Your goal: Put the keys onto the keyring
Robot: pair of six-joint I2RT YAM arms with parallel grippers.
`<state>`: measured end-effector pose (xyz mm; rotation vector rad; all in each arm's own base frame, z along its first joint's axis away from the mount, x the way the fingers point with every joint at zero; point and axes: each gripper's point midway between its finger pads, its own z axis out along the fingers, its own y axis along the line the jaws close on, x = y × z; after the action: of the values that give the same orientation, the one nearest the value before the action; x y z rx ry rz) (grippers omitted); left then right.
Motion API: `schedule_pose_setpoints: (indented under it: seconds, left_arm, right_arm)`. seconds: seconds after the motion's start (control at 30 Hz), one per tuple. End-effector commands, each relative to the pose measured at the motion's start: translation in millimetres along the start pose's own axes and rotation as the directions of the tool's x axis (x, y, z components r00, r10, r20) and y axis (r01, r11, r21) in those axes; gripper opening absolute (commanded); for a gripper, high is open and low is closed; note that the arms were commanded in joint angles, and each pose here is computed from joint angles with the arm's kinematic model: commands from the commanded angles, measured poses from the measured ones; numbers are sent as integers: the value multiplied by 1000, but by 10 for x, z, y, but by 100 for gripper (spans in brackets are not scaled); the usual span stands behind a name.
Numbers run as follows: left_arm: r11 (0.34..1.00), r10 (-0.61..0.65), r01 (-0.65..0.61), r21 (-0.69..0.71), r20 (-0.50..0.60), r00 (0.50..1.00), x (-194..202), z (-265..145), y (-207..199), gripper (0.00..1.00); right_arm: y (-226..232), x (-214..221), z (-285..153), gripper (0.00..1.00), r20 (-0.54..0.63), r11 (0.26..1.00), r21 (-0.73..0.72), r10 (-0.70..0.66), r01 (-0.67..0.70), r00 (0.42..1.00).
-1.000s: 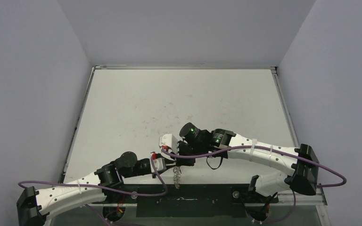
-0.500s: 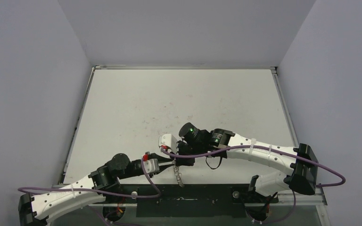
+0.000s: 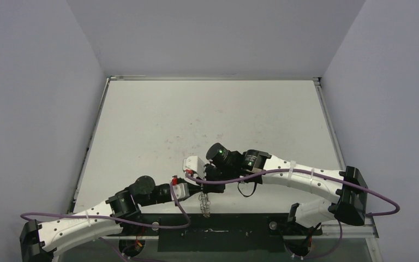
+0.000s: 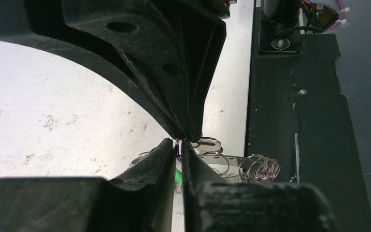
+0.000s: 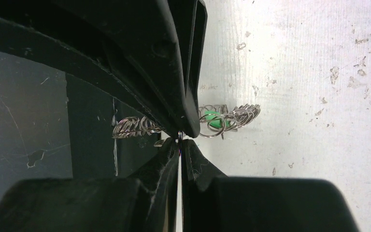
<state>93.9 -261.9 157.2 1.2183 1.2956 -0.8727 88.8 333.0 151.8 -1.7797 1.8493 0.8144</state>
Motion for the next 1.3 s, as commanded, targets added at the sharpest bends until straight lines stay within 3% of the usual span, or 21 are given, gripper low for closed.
schedule_pose_setpoints:
  seconds: [0.0,0.2,0.4,0.43,0.63,0.93,1.03,1.27]
  left_arm:
    - [1000,24,-24,4,73,997,-288,20,26,0]
    - [1000,16,-17,14,68,998,-268,4,0,0]
    - [999,10,-6,-33,132,991,-329,-40,57,0]
    - [999,8,-2,-42,153,988,-351,-50,64,0]
    - [998,8,11,-67,271,962,-439,-110,70,0]
    - [996,32,6,-86,441,897,-629,-209,62,0]
    - [997,35,3,-83,451,892,-642,-214,54,0]
    - [997,32,3,-77,450,892,-641,-207,44,0]
  right_arm:
    - [-21,-284,-35,0,70,999,21,-26,25,997]
    - [-94,-303,-55,2,83,998,63,-26,21,996]
    - [-277,-390,-168,44,192,986,166,-19,-13,981]
    - [-301,-386,-193,46,210,984,180,-23,-16,977]
    - [-259,-378,-327,47,309,980,195,-103,42,945]
    - [-46,-442,-463,42,491,973,165,-224,163,842]
    - [-15,-492,-472,41,532,972,158,-230,171,815]
    - [-18,-543,-360,31,539,979,118,-204,167,818]
